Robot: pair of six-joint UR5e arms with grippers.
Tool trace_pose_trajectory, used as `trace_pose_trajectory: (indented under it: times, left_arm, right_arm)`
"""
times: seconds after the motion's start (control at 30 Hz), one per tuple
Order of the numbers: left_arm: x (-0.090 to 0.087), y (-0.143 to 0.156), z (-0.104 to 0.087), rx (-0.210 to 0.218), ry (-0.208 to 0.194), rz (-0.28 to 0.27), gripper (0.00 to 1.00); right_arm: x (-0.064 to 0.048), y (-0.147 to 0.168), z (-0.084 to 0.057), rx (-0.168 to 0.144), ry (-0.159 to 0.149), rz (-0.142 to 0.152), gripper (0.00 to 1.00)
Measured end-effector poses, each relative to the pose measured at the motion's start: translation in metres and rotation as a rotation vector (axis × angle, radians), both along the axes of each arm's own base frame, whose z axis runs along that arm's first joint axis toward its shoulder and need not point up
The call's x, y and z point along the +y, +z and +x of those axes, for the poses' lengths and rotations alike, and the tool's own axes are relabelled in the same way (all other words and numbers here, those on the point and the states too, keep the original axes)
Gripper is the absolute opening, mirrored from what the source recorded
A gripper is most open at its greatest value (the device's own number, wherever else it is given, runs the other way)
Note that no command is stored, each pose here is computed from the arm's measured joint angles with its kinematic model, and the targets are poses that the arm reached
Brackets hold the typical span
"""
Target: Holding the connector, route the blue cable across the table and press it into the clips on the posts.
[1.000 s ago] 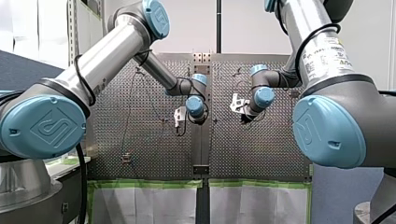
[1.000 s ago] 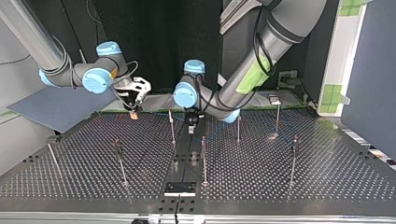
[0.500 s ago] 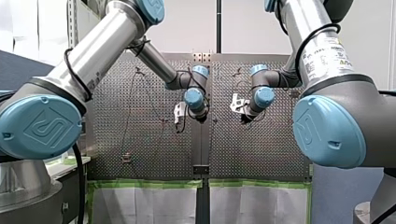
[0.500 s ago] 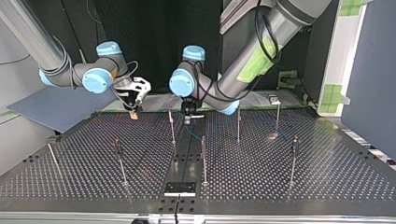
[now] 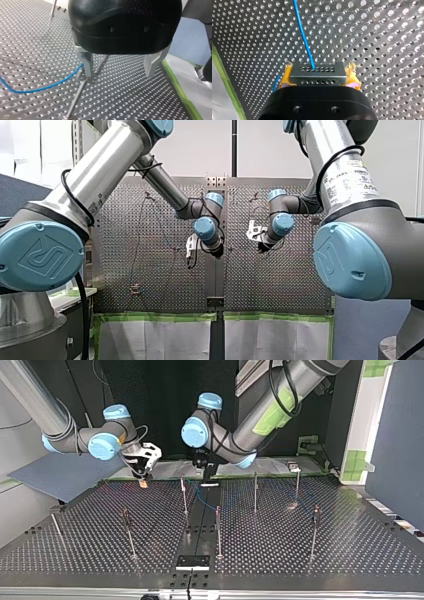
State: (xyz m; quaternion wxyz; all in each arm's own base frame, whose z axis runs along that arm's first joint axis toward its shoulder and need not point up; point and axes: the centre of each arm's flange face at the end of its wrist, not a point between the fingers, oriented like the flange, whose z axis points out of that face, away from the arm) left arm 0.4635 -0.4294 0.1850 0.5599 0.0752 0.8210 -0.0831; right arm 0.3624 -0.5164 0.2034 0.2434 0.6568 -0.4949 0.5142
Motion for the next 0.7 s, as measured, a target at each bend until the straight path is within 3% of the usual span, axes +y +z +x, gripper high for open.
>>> trace_pose_trajectory:
  times: [0.27,0.5,0.7]
  left_arm:
    - [0.008,-0.021,-0.013,0.007,0.011,0.006,1.00]
    - [0.012,-0.021,-0.011,-0.032,0.059,0.007,1.00]
    - [0.012,-0.020,-0.011,-0.038,0.068,0.010,1.00]
  right_arm:
    - [0.000,0.000,0.000,0.000,0.000,0.000,0.00]
    - [0.000,0.000,0.000,0.000,0.000,0.000,0.00]
    - [0.000,0.000,0.000,0.000,0.000,0.000,0.00]
